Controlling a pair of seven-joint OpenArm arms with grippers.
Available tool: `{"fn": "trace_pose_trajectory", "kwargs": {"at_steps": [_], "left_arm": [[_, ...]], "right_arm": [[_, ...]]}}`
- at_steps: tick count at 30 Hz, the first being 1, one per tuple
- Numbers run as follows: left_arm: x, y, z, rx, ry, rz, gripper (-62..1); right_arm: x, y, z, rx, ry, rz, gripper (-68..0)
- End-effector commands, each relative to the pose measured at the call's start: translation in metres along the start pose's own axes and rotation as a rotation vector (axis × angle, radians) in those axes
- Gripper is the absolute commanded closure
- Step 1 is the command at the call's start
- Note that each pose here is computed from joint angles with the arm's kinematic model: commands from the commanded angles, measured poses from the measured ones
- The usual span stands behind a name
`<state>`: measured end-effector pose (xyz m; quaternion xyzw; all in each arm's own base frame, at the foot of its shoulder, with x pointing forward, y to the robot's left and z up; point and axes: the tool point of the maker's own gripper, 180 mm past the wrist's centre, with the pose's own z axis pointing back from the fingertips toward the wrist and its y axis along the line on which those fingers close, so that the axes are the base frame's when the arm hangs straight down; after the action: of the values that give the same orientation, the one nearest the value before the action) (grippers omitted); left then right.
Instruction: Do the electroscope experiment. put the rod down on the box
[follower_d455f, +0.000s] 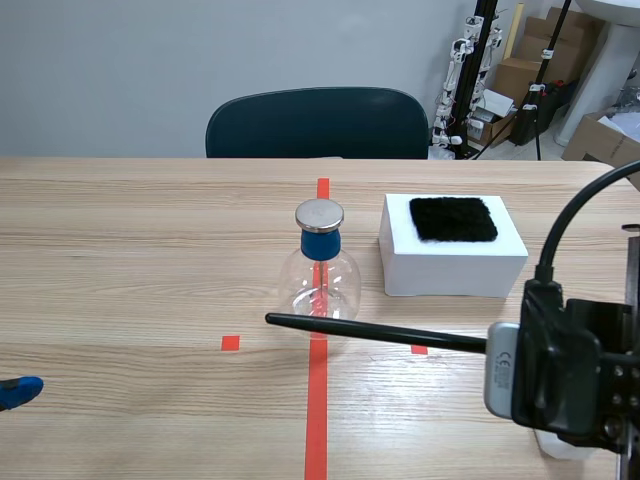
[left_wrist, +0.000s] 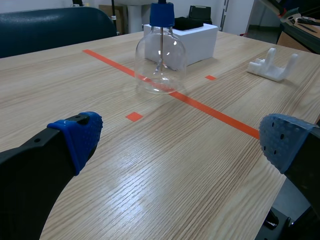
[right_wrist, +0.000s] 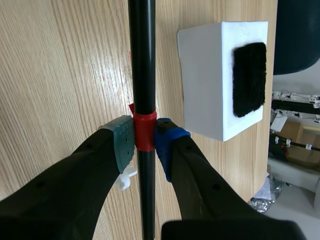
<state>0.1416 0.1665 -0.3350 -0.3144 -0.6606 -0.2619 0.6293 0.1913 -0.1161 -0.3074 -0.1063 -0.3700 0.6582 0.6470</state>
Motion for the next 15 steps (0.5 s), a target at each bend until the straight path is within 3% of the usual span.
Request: {"fn": "trace_pose_trajectory", "kwargs": {"at_steps": [1, 9, 15], "left_arm": [[0.012, 0.002, -0.001, -0.005, -0.053, -0.013, -62.3], [0.013, 0.002, -0.001, -0.005, -0.053, -0.013, -62.3], [0.013, 0.002, -0.001, -0.005, -0.053, -0.013, -62.3]], "right_arm": [[0.001, -0.015, -0.001, -0.035, 0.006, 0.035, -3.7], [-0.008, -0.006, -0.008, 0.045, 0.096, 0.113, -3.7], [-0.020, 0.008, -0.016, 0.103, 0.132, 0.136, -3.7]]}}
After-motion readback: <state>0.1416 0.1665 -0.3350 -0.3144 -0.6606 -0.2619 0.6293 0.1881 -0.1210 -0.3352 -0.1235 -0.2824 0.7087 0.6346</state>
